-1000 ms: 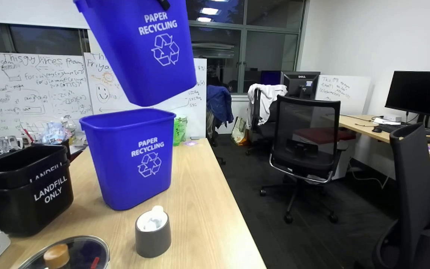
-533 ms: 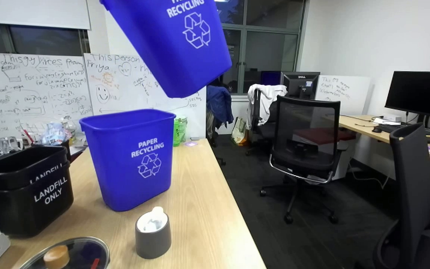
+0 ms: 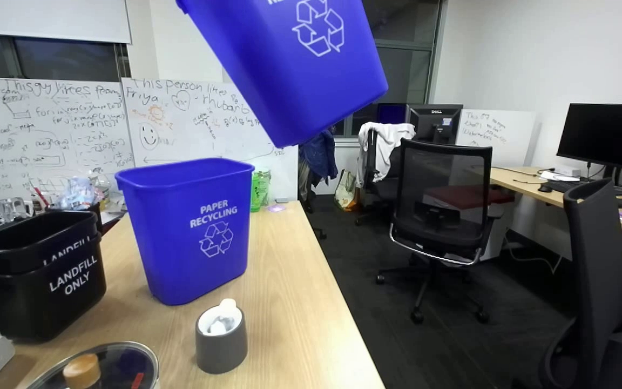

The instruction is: Unstack the blue bins

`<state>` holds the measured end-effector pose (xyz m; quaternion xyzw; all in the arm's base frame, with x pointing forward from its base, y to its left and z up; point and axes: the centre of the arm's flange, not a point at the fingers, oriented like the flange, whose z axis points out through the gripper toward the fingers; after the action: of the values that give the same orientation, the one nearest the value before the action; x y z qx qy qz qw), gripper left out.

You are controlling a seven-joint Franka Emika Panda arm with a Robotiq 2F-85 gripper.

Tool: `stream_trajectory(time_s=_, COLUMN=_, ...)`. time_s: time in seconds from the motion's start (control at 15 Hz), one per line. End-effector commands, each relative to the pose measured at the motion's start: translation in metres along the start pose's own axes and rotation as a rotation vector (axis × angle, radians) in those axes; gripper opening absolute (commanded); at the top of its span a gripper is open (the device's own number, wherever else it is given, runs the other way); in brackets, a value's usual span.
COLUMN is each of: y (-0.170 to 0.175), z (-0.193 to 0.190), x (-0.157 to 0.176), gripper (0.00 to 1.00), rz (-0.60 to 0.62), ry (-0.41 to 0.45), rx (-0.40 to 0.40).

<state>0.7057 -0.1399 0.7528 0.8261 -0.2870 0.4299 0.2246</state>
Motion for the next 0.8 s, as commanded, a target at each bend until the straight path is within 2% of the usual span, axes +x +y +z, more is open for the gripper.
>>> stream_trajectory(time_s=0.0, y=-0.007, z=-0.017, x=-0.004, gripper=0.01, rz=0.062, ry=-0.088, rx=-0.066)
stream_trajectory(time_s=0.13, y=-0.007, z=-0.021, x=-0.018, gripper=0.01, rz=0.096, ry=-0.067, rx=-0.121)
stream_trajectory(time_s=0.2, y=-0.004, z=-0.022, x=-0.022, gripper=0.01, rz=0.066, ry=0.004, rx=-0.170)
stream_trajectory(time_s=0.4, y=0.004, z=-0.033, x=-0.025, gripper=0.01, rz=0.006, ry=0.112, rx=-0.271)
stream_trajectory(time_s=0.73, y=-0.005, z=-0.055, x=-0.052, gripper=0.01, rz=0.064, ry=0.261, rx=-0.478)
